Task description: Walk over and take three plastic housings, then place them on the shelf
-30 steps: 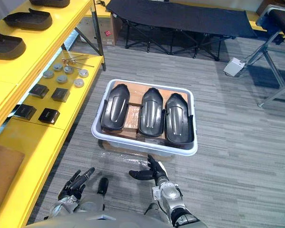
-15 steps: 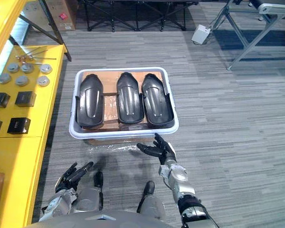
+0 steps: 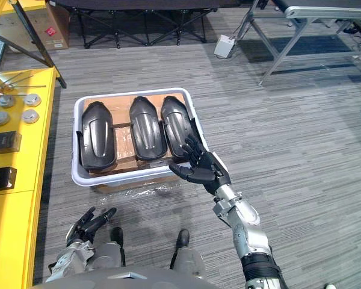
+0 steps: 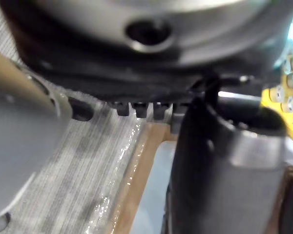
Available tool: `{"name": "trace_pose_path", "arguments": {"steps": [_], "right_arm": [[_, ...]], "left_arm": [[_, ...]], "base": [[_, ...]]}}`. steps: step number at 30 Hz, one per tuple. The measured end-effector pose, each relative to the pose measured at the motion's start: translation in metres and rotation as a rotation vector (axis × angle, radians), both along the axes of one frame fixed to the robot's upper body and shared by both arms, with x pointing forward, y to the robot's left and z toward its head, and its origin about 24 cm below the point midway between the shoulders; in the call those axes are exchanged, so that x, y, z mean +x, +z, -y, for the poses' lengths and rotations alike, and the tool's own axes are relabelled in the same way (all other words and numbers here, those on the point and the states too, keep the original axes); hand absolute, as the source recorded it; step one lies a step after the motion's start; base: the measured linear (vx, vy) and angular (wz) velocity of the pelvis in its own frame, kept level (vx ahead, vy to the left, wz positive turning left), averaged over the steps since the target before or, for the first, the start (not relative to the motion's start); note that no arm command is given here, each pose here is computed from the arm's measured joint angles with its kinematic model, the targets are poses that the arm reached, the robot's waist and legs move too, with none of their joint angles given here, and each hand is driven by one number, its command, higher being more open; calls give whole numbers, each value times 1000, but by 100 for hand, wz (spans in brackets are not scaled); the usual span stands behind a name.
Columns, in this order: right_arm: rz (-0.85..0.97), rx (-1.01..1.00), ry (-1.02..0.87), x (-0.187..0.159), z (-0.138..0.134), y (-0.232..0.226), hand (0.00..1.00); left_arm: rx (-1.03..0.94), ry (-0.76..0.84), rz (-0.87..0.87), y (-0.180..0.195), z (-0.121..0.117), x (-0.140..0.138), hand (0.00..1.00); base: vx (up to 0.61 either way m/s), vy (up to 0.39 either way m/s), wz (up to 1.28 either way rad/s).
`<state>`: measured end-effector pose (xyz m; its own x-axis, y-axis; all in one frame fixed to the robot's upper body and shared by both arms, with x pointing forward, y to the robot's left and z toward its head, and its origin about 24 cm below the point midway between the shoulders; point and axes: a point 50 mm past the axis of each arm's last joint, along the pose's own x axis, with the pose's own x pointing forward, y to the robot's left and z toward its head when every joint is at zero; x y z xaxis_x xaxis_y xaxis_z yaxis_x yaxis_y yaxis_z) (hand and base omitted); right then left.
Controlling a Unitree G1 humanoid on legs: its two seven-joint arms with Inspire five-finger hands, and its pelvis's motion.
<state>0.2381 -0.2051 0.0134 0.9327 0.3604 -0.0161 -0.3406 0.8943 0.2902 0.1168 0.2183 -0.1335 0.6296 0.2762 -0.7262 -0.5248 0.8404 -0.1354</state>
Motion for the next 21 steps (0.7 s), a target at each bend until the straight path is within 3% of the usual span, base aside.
{"name": "trace_pose_path", "arguments": {"steps": [6, 10, 16, 21], "right_arm": [[-46, -63, -295, 5, 34, 3, 100], [-37, -192, -512, 45, 48, 17, 100], [203, -177, -665, 112, 55, 109, 100], [303, -218, -744, 135, 69, 164, 100]], "left_arm": [[-18, 5, -51, -6, 1, -15, 100], [-21, -7, 13, 0, 3, -6, 100], [-4, -53, 203, 25, 1, 43, 100], [1, -72, 233, 30, 2, 54, 100]], "base": [[-53, 7, 5], [-67, 4, 17], [-165, -13, 20], [-54, 1, 23]]}}
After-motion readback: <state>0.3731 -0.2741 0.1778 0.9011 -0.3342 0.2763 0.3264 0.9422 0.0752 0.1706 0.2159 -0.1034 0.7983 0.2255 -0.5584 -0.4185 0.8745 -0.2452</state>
